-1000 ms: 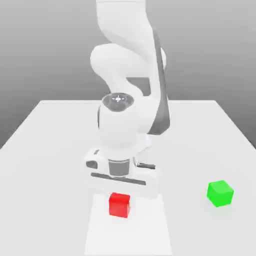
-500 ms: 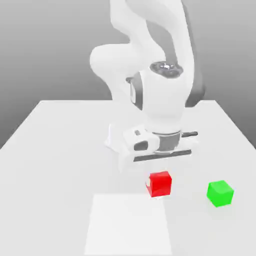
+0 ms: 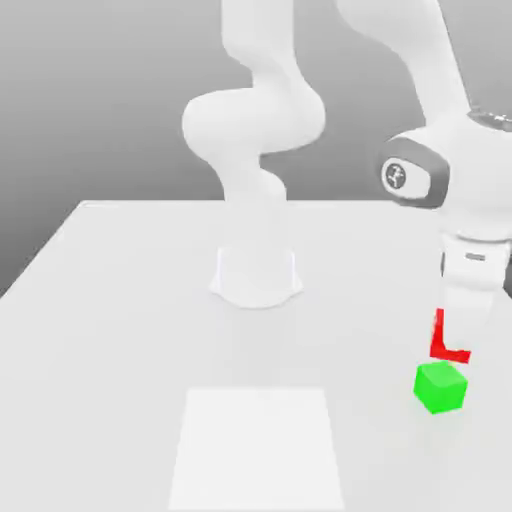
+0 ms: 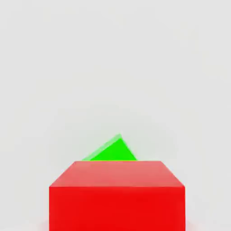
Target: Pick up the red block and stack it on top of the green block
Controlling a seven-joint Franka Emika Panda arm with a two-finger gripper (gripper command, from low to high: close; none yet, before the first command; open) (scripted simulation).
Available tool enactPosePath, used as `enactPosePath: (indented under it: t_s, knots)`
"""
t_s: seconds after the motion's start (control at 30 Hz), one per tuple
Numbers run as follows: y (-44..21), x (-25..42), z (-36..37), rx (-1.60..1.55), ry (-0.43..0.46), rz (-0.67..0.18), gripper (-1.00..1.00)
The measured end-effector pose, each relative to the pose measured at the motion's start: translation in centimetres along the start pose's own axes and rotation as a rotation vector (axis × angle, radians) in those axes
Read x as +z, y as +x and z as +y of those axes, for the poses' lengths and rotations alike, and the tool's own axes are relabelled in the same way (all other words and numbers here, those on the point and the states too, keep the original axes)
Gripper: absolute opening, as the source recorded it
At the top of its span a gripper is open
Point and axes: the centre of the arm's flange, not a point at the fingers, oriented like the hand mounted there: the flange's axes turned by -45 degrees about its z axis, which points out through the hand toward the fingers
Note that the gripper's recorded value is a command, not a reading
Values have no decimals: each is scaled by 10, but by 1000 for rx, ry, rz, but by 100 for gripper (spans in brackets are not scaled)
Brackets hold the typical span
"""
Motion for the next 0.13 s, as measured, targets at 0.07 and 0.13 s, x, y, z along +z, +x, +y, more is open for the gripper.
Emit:
enactPosePath:
  t_s: [0.07, 0.13]
  knots:
    - [-1, 9, -1, -1, 1, 0, 100]
    - [-1, 9, -1, -1, 1, 0, 100]
